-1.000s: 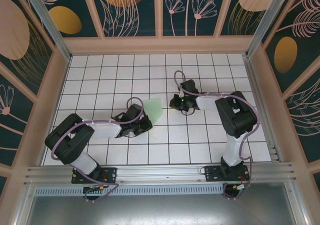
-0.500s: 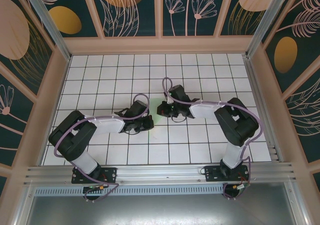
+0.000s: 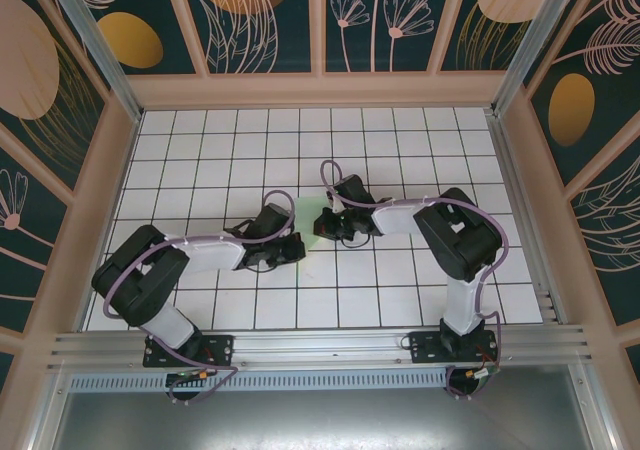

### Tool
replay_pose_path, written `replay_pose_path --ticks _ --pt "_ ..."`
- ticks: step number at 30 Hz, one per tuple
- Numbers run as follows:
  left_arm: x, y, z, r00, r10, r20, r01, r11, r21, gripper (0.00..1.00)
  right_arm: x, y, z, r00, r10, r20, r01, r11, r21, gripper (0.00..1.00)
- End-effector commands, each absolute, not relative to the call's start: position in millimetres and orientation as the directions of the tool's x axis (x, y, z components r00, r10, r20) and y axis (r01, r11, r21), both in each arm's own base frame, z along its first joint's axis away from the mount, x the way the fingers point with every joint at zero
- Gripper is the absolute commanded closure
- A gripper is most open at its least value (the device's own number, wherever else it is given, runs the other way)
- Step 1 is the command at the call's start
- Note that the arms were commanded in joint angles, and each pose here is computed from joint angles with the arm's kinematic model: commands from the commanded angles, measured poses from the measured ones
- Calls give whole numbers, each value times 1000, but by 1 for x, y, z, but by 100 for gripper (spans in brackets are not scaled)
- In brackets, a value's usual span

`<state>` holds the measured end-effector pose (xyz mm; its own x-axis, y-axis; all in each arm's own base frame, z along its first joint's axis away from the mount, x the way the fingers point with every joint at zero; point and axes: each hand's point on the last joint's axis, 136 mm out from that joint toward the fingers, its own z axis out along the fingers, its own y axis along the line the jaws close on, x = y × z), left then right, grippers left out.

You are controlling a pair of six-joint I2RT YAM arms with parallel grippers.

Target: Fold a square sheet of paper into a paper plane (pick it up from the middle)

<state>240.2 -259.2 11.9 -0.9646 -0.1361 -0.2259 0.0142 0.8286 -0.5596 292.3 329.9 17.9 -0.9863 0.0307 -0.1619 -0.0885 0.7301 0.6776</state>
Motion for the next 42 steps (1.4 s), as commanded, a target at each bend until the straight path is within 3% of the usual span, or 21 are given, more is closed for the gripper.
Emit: replay_pose_path --ticks 1,7,13,17,24,33,42 --pt "189 -223 -25 -990 -133 -40 -100 882 -460 100 292 303 -14 -991 86 -103 9 810 587 100" --pt "180 -220 -13 -994 -101 -48 -66 875 -479 100 293 302 -14 -991 92 -100 16 812 583 100" --pt "220 -245 46 -965 -134 -225 24 811 -585 100 293 300 -9 -989 110 -104 29 811 585 100" --pt "240 -259 65 -941 -209 -267 16 759 -651 100 295 302 0 -985 131 -108 39 795 605 100" --pt "254 -274 45 -952 -213 -218 -25 767 -641 100 305 319 25 -984 104 -146 -20 748 664 100" --pt "240 -258 6 -967 -210 -145 -97 828 -553 100 303 336 58 -973 52 -226 -132 675 726 100" --pt "232 -249 -6 -971 -205 -120 -116 850 -514 100 281 354 47 -980 0 -200 -151 653 742 100"
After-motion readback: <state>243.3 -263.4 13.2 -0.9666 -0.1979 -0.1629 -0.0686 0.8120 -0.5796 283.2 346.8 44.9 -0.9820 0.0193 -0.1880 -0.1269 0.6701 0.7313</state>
